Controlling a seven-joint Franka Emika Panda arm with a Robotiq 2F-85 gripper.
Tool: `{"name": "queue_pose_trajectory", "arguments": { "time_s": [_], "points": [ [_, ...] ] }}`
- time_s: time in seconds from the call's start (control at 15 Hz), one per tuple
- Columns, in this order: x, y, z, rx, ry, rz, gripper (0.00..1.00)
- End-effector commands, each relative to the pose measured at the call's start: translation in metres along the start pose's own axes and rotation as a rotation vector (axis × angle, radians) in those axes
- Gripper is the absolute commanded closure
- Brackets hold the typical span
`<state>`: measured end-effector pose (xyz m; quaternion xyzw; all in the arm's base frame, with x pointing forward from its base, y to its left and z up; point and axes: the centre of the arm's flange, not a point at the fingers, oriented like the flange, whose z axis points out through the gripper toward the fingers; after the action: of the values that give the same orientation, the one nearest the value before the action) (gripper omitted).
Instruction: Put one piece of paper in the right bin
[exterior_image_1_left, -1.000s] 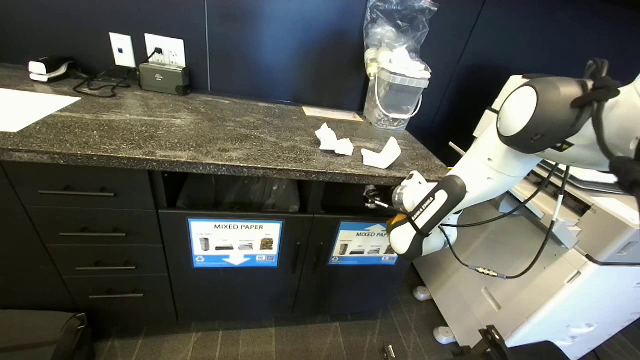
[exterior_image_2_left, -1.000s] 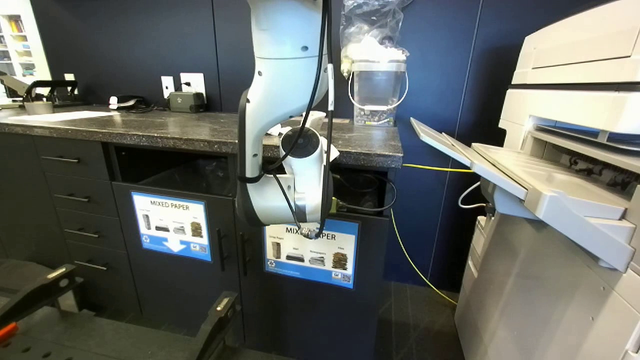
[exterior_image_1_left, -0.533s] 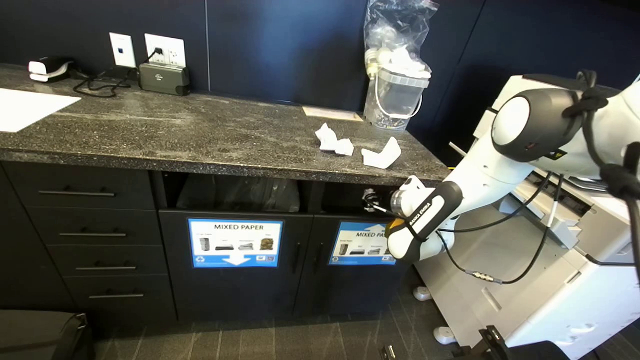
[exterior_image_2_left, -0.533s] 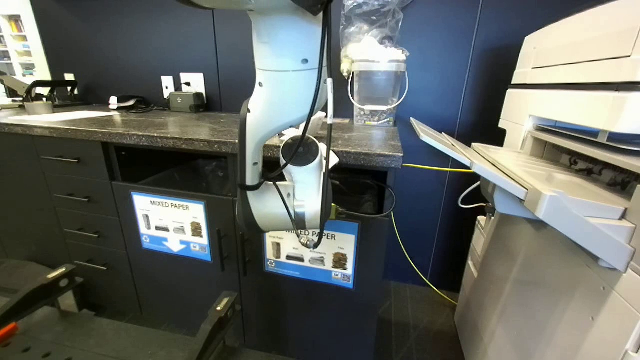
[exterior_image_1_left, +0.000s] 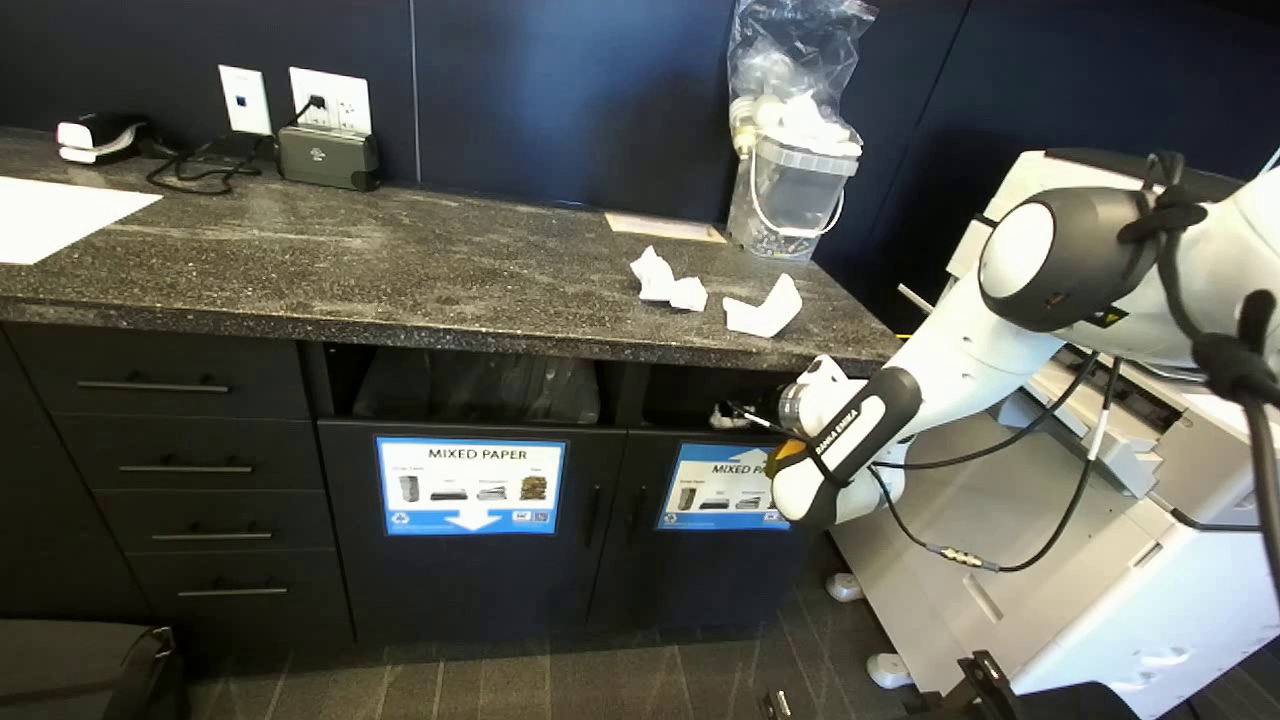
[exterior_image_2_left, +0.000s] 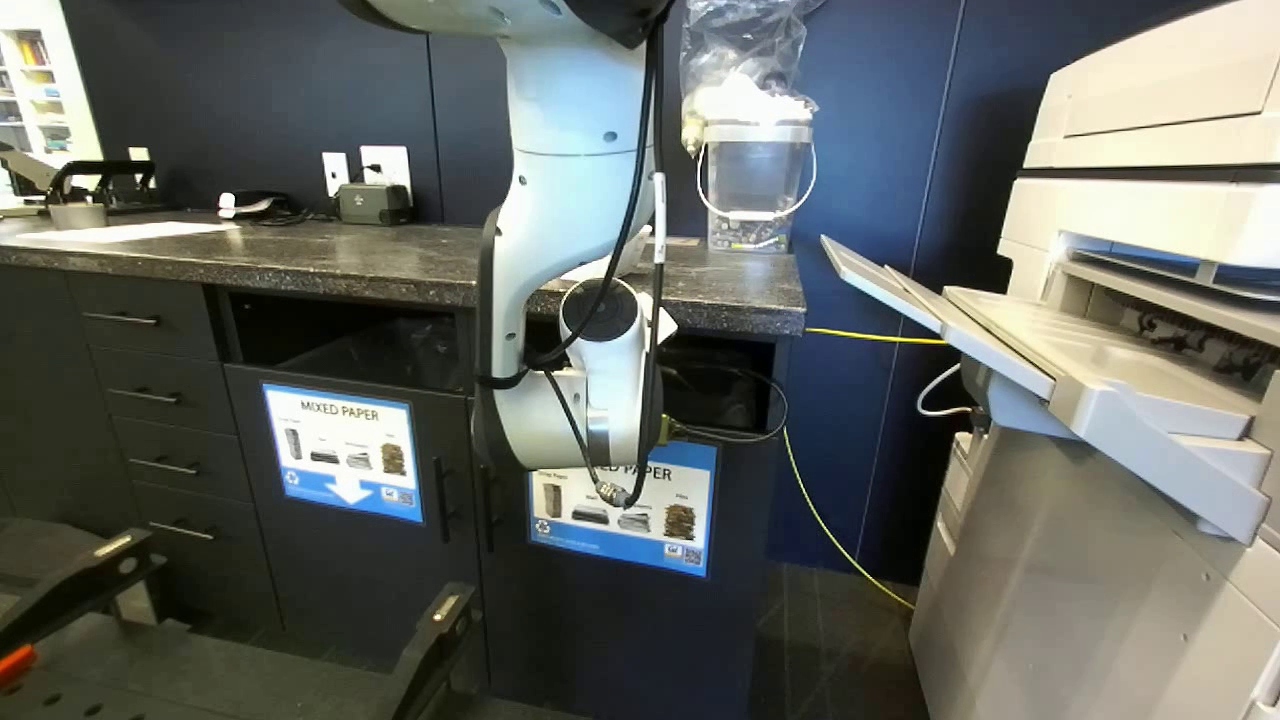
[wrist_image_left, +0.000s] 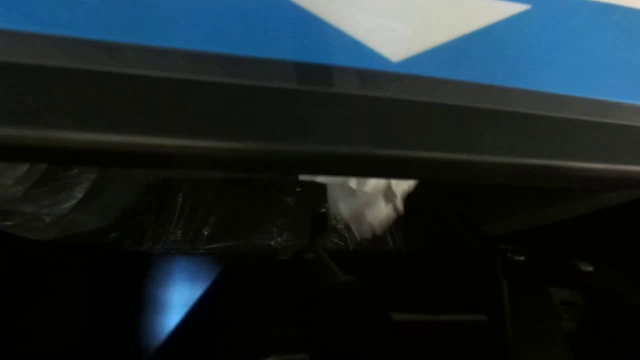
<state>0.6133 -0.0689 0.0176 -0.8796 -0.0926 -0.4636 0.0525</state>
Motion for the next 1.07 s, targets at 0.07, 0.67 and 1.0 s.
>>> {"name": "queue_pose_trajectory", "arguments": {
  "time_s": [0.07, 0.67, 1.0],
  "points": [
    [0.004, 0.005, 0.002, 0.009, 0.043, 0.018, 0.01],
    [-0.015, -0.001, -0.034, -0.052, 0.065, 0.041, 0.0],
    [-0.027, -0.005, -0.075, -0.112, 0.091, 0.027, 0.0]
  ]
}}
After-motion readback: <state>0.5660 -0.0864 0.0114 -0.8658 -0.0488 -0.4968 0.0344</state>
